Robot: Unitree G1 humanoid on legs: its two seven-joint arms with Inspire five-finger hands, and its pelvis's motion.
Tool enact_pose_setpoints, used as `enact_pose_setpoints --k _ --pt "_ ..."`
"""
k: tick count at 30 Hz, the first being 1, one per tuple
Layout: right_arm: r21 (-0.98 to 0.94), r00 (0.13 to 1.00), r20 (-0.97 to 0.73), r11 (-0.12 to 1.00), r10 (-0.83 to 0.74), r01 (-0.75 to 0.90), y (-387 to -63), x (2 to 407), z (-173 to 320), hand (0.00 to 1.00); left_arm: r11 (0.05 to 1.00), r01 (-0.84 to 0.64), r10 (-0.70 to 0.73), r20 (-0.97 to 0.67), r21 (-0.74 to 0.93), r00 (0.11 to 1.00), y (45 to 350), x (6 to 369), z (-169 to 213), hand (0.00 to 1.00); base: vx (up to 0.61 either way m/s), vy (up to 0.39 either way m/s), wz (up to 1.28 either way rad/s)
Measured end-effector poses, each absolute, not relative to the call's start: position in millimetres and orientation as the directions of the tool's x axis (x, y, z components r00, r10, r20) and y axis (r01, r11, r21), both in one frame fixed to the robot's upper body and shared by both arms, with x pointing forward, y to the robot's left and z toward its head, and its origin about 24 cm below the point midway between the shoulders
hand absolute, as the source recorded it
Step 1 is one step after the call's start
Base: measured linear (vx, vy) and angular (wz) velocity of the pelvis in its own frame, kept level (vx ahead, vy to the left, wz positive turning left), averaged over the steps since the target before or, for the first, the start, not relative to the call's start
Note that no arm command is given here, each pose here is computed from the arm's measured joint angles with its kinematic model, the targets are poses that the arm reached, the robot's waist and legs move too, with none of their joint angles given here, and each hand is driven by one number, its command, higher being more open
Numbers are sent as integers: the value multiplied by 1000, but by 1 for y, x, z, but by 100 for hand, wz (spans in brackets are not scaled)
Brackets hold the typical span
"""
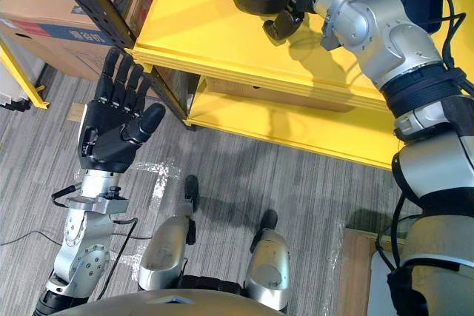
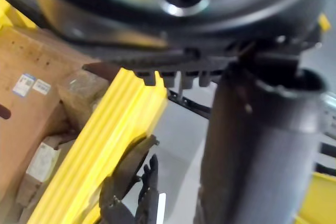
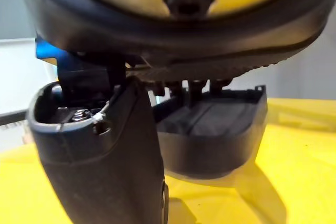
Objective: Walk over and take three plastic housings, then place them on the shelf
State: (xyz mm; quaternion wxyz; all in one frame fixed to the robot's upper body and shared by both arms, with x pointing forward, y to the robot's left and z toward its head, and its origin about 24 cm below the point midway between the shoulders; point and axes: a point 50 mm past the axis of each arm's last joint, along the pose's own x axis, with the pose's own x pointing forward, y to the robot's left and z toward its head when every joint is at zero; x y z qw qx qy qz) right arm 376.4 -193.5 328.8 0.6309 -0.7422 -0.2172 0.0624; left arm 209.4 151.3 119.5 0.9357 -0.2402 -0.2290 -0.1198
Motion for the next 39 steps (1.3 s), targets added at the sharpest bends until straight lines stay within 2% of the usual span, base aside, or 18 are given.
enact_pose_setpoints --k 10,19,27,31,34,39 --pt "-971 901 143 -120 409 209 -192 376 324 100 840 376 -173 464 -391 869 140 213 112 100 0 0 0" --pt "-983 931 171 -11 323 184 -208 374 328 100 841 395 -225 426 -370 876 133 213 105 100 -8 -4 1" --pt "-996 978 -74 33 195 -83 -226 382 285 100 847 392 -233 412 -359 881 133 213 104 100 -5 19 2" --pt "-992 984 -95 65 151 -105 -233 385 282 100 845 387 -226 409 -369 884 132 213 103 100 58 21 4" --pt "-991 983 -71 103 170 -89 -227 388 292 100 845 382 -220 408 -375 886 132 213 103 100 35 -29 -1" --pt "-993 981 -36 105 190 -57 -222 387 305 100 840 378 -208 412 -390 887 129 213 103 100 6 -13 0"
